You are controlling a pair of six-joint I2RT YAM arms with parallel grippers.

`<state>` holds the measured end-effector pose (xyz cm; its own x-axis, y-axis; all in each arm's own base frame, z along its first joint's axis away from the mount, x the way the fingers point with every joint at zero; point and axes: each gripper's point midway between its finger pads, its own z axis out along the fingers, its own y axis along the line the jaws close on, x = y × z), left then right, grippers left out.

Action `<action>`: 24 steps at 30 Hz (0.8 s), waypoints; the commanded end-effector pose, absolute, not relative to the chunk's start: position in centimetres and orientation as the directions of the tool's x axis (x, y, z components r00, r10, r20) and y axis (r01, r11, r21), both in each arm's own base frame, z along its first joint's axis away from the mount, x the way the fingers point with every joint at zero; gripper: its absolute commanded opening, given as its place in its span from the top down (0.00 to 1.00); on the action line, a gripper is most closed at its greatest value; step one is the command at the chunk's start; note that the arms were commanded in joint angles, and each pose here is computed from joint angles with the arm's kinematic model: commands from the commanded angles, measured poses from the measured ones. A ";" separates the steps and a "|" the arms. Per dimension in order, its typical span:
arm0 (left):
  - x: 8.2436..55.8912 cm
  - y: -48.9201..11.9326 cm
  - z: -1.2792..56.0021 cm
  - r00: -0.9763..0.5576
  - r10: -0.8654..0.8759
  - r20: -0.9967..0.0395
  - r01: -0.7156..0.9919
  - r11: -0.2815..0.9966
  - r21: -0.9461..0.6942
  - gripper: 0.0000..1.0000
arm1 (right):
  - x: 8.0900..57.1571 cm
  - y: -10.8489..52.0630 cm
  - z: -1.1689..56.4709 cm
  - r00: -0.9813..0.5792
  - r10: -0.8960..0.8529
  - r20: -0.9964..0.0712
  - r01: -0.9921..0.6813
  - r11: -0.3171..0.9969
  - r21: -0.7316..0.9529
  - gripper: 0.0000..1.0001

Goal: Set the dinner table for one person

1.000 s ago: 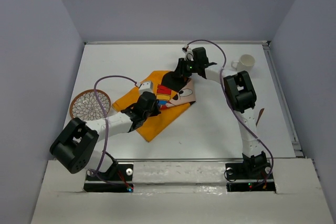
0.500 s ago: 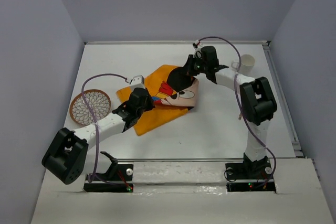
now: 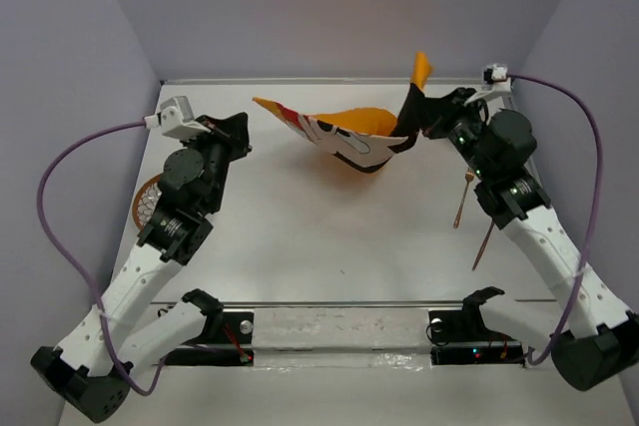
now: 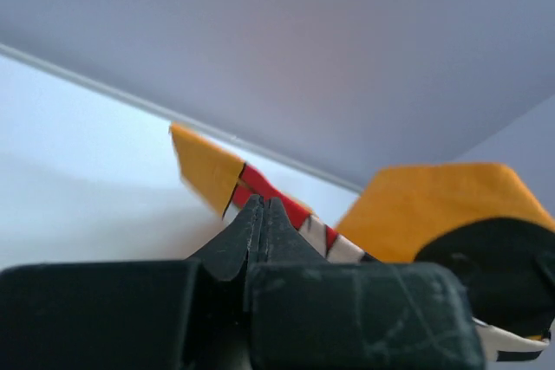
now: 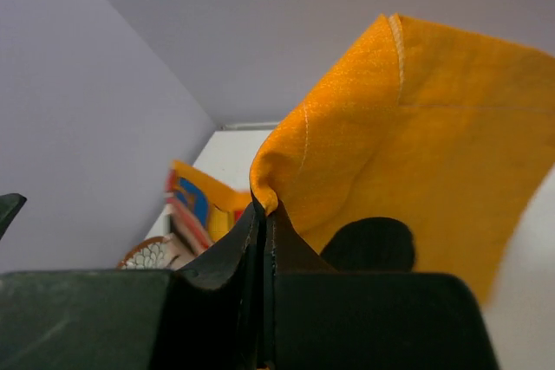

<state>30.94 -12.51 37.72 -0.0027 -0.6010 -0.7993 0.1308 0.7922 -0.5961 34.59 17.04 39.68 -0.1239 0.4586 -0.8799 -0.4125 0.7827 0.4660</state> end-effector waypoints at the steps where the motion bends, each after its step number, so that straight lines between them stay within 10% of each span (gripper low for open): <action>1: 29.8 -10.5 40.2 0.074 -0.601 -0.796 0.109 0.798 -0.593 1.00 | 32.7 16.0 37.9 -0.190 0.474 -0.860 -0.331 0.794 0.511 1.00; 6: 31.0 -11.3 39.7 0.074 -0.593 -0.802 0.113 0.804 -0.584 1.00 | 32.7 15.5 37.5 -0.223 0.448 -0.866 -0.287 0.818 0.498 1.00; 14: 32.8 -24.1 25.0 -0.402 -0.496 -0.769 0.236 0.756 -0.611 0.99 | 33.8 16.5 35.0 -0.278 0.430 -0.859 -0.283 0.818 0.500 1.00; 18: 33.7 -29.2 17.1 -0.595 -0.375 -0.711 0.250 0.754 -0.607 0.56 | 31.5 16.7 33.7 -0.319 0.410 -0.855 -0.322 0.801 0.504 1.00; 24: 35.2 -32.7 13.1 -0.658 -0.181 -0.731 0.316 0.815 -0.486 0.37 | 26.9 17.0 28.0 -0.485 0.340 -0.806 -0.329 0.783 0.529 1.00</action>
